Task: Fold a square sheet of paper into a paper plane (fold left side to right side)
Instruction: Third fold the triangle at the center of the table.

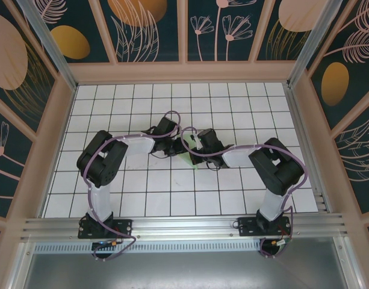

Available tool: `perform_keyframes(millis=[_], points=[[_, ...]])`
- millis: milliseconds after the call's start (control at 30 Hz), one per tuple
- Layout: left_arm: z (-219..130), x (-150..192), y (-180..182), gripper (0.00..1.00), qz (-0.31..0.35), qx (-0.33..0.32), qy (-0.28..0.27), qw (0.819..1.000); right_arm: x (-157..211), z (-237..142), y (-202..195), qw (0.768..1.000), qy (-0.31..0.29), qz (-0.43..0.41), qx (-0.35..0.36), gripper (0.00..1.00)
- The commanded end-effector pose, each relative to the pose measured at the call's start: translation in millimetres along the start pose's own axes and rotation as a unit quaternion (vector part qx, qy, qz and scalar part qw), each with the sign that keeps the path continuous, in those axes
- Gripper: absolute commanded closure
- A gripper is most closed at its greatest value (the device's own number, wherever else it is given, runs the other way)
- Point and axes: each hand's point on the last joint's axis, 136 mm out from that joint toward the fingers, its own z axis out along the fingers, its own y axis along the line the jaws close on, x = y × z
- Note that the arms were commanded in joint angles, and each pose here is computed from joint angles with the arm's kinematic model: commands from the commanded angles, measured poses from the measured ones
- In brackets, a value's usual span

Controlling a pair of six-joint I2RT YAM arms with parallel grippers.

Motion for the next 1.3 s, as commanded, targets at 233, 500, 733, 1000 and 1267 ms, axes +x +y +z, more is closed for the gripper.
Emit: perform_keyframes(millis=[233,500,733,1000,1267], points=[[19.4,32.4,40.6,0.75,-0.019,-0.044,0.034,0.998,15.6,-3.9,-11.2,0.999,0.043,0.014,0.017,0.95],[21.6,40.3,48.7,0.75,-0.022,-0.053,0.038,0.998,-12.2,-28.2,-13.0,0.999,0.003,0.023,0.026,0.73],[21.2,39.2,46.3,0.75,-0.018,-0.053,0.038,0.998,-23.4,-53.9,-0.8,1.0,-0.004,0.025,0.005,0.69],[21.5,37.4,44.8,0.75,-0.016,-0.055,0.036,0.998,-18.8,-68.7,46.1,0.987,0.038,0.097,-0.119,0.69],[22.9,35.7,42.5,0.76,-0.013,-0.054,0.035,0.998,-1.6,-54.4,43.7,0.981,0.076,0.121,-0.132,0.69]])
